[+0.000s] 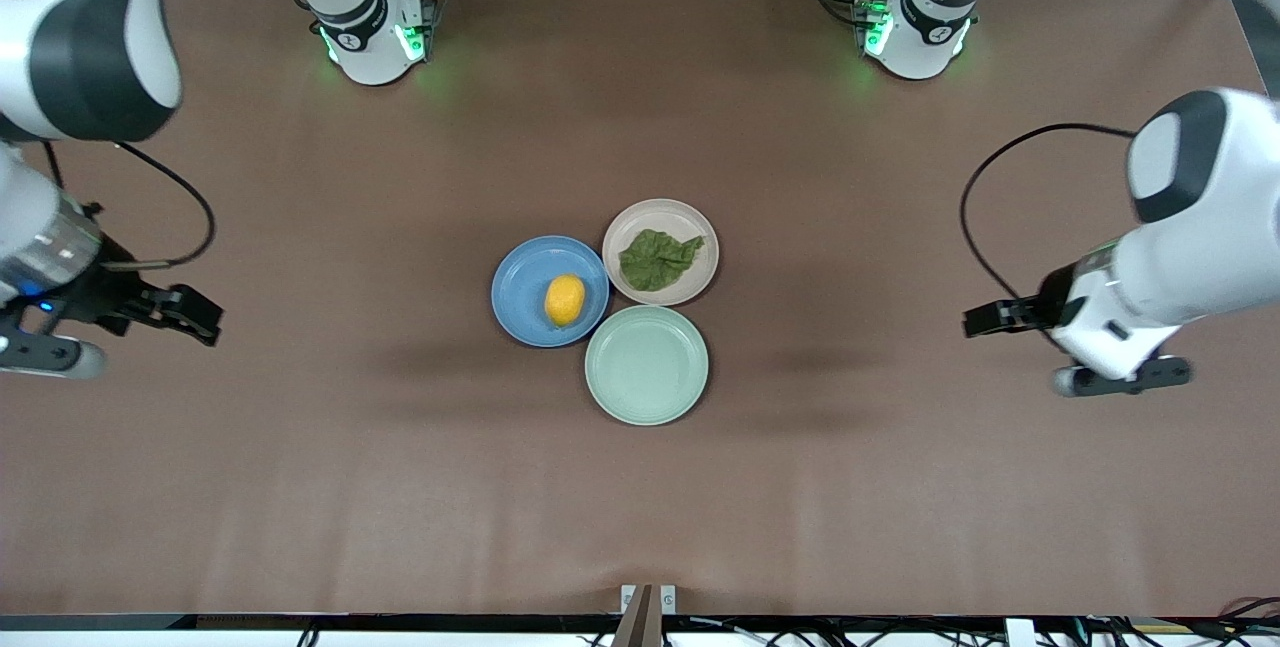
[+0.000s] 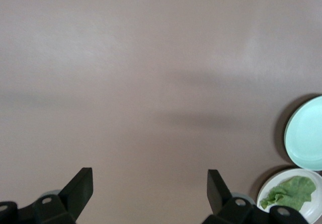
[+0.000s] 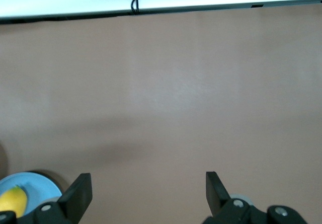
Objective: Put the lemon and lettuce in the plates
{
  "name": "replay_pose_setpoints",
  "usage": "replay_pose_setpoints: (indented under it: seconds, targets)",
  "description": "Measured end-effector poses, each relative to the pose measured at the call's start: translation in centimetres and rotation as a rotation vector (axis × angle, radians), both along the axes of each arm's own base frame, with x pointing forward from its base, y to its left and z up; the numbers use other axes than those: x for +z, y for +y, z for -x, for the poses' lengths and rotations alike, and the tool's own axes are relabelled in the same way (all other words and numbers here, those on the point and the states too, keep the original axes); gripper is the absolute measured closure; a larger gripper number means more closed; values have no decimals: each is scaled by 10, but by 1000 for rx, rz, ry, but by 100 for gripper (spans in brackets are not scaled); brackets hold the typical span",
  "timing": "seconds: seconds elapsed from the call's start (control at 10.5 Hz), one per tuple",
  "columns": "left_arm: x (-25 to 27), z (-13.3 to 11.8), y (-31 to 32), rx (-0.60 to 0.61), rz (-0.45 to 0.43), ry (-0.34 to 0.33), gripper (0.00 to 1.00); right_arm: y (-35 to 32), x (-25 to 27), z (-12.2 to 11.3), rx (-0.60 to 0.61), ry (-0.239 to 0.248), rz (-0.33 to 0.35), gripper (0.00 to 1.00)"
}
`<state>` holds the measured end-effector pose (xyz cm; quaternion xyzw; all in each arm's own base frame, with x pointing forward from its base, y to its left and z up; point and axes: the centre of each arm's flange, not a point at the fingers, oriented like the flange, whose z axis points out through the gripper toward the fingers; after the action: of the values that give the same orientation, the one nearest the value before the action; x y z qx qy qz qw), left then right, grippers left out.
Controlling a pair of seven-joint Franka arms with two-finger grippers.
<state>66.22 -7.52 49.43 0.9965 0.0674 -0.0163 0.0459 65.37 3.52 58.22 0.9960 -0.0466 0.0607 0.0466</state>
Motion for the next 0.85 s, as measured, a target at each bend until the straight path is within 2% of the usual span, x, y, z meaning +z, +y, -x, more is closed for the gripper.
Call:
replay_pose_setpoints:
  seconds: [0.19, 0.38, 0.47, 0.66, 0.76, 0.85]
  targets:
    - [28, -5, 34, 26, -5, -57, 0, -17, 24, 11, 11, -12, 3, 0]
    - [57, -3, 76, 22, -38, -113, 0, -27, 65, 37, 39, -29, 6, 0]
    - [69, 2, 92, 37, -48, -129, 0, -35, 78, 50, 62, -19, 9, 0]
    - [80, 9, 107, 62, -55, -128, 0, -50, 88, 70, 88, -1, 13, 0]
    - [80, 9, 106, 61, -55, -125, 0, -52, 87, 77, 86, 6, -4, 0]
    - [80, 10, 106, 60, -55, -125, 0, -57, 86, 83, 82, 11, -48, 0]
